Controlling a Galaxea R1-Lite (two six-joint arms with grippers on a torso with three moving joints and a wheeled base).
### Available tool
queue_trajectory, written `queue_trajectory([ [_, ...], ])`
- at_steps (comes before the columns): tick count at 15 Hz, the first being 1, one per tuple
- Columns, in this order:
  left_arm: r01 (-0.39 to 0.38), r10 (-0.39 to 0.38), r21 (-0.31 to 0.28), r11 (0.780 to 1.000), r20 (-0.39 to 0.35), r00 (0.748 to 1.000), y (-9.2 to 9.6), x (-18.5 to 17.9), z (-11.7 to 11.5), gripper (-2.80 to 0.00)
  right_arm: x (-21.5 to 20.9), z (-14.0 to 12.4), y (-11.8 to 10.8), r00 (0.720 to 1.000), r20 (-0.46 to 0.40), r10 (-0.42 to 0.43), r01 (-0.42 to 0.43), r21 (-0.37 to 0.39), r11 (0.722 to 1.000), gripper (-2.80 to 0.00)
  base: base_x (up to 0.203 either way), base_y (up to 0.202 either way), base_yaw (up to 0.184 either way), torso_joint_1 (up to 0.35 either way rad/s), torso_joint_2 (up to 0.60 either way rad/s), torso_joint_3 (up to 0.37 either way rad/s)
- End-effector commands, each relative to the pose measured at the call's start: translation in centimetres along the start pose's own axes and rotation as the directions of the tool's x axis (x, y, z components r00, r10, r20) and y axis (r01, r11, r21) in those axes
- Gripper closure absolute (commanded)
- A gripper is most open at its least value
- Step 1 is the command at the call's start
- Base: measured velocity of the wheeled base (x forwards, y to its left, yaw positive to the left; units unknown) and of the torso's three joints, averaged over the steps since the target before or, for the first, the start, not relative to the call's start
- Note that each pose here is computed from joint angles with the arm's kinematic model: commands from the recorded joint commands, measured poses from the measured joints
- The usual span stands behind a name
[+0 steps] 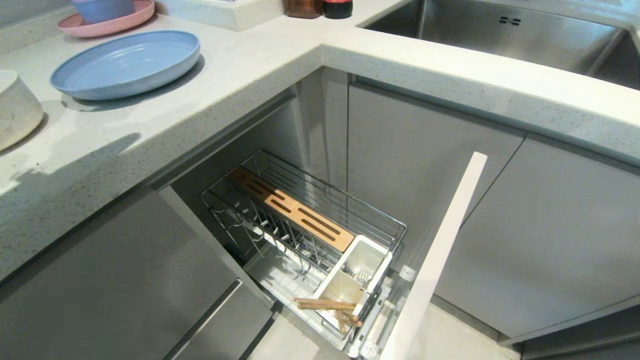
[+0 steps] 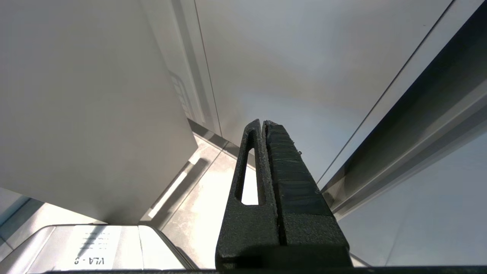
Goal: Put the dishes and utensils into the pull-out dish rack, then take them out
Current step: Take the spoon out of the cupboard
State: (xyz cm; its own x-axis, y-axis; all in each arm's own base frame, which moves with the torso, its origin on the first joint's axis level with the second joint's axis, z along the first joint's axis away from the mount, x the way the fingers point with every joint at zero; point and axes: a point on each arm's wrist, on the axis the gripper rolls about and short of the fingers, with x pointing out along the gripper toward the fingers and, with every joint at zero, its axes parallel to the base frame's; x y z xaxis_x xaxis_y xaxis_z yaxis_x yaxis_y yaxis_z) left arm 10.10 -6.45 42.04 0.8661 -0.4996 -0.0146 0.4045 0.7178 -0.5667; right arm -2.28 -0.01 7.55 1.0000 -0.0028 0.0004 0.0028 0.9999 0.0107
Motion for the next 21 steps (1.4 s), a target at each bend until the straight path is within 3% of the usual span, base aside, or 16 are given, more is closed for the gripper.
queue_trajectory([
  [1,-0.013,0.017,0.024,1.000,-0.187,0.982,-0.3,3.4,-2.7,0.00,0.0,0.0,0.0,1.000,-0.002,0.000,0.000,0.000,1.000,0.00,0.000,0.000,0.000,0.000,0.00,0.000],
  [3,-0.068,0.087,0.071,0.995,-0.300,0.950,-0.4,5.9,-5.2,0.00,0.0,0.0,0.0,1.000,-0.002,0.000,0.000,0.000,1.000,0.00,0.000,0.000,0.000,0.000,0.00,0.000],
  [7,-0.222,0.284,0.200,0.954,-0.376,0.882,-0.1,10.3,-9.3,0.00,0.0,0.0,0.0,1.000,-0.002,0.000,0.000,0.000,1.000,0.00,0.000,0.000,0.000,0.000,0.00,0.000],
  [10,-0.219,0.309,0.247,0.944,-0.429,0.849,-0.6,11.7,-11.4,0.00,0.0,0.0,0.0,1.000,-0.002,0.000,0.000,0.000,1.000,0.00,0.000,0.000,0.000,0.000,0.00,0.000],
  [14,-0.281,0.420,0.345,0.896,-0.450,0.788,-0.1,15.0,-15.1,0.00,0.0,0.0,0.0,1.000,-0.002,0.000,0.000,0.000,1.000,0.00,0.000,0.000,0.000,0.000,0.00,0.000],
  [18,-0.245,0.449,0.425,0.871,-0.491,0.746,-1.0,16.7,-18.8,0.00,0.0,0.0,0.0,1.000,-0.002,0.000,0.000,0.000,1.000,0.00,0.000,0.000,0.000,0.000,0.00,0.000],
  [20,-0.237,0.466,0.461,0.855,-0.482,0.742,-1.0,17.4,-19.4,0.00,0.0,0.0,0.0,1.000,-0.002,0.000,0.000,0.000,1.000,0.00,0.000,0.000,0.000,0.000,0.00,0.000],
  [21,-0.196,0.462,0.505,0.840,-0.478,0.747,-1.2,17.7,-19.3,0.00,0.0,0.0,0.0,1.000,-0.002,0.000,0.000,0.000,1.000,0.00,0.000,0.000,0.000,0.000,0.00,0.000],
])
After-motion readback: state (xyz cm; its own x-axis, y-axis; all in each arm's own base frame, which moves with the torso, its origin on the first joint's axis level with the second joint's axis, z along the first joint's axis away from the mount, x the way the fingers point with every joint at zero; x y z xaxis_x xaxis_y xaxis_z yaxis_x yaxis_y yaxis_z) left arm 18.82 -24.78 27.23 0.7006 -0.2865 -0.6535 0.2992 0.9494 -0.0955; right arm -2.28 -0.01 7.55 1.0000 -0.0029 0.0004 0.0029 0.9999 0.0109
